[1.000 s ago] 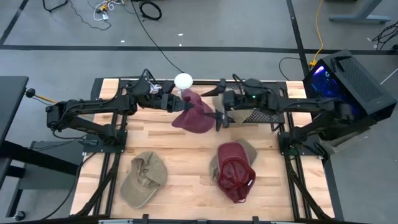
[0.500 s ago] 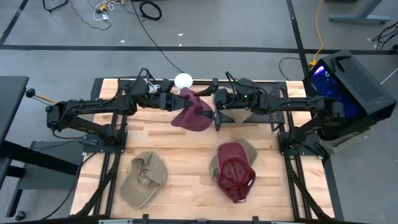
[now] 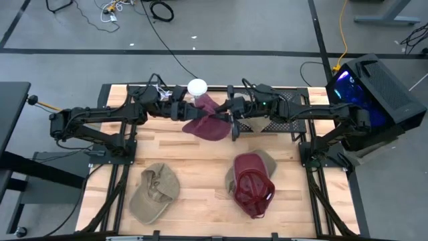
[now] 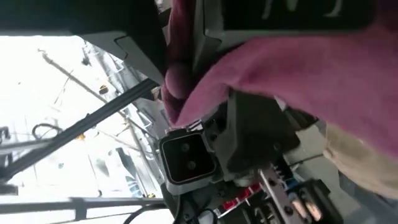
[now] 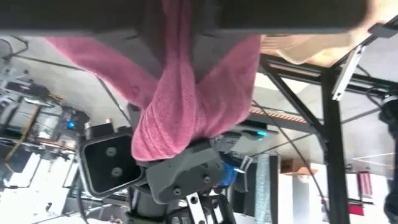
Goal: Pick & Place hat
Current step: Put the top red hat on the black shelf
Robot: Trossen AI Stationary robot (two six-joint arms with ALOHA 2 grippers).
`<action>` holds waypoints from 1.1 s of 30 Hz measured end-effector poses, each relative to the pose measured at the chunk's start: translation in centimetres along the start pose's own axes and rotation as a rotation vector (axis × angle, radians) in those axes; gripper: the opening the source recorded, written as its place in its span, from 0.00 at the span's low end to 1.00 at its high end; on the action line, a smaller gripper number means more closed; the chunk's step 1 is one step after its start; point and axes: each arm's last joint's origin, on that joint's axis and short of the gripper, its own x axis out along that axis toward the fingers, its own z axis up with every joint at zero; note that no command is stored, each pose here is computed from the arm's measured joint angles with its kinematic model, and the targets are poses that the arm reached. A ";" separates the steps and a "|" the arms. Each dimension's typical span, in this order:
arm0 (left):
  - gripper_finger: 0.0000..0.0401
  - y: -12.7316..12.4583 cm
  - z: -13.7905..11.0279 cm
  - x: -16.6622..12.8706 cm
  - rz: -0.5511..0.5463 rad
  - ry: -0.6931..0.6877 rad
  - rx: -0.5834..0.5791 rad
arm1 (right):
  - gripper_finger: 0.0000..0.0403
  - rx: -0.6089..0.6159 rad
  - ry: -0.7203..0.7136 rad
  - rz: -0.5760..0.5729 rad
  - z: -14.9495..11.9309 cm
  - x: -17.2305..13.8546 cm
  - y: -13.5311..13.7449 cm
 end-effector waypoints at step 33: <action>0.46 0.0 -1.1 0.0 -0.128 0.228 0.414 | 0.05 -0.041 0.126 -0.488 6.8 -12.5 -1.2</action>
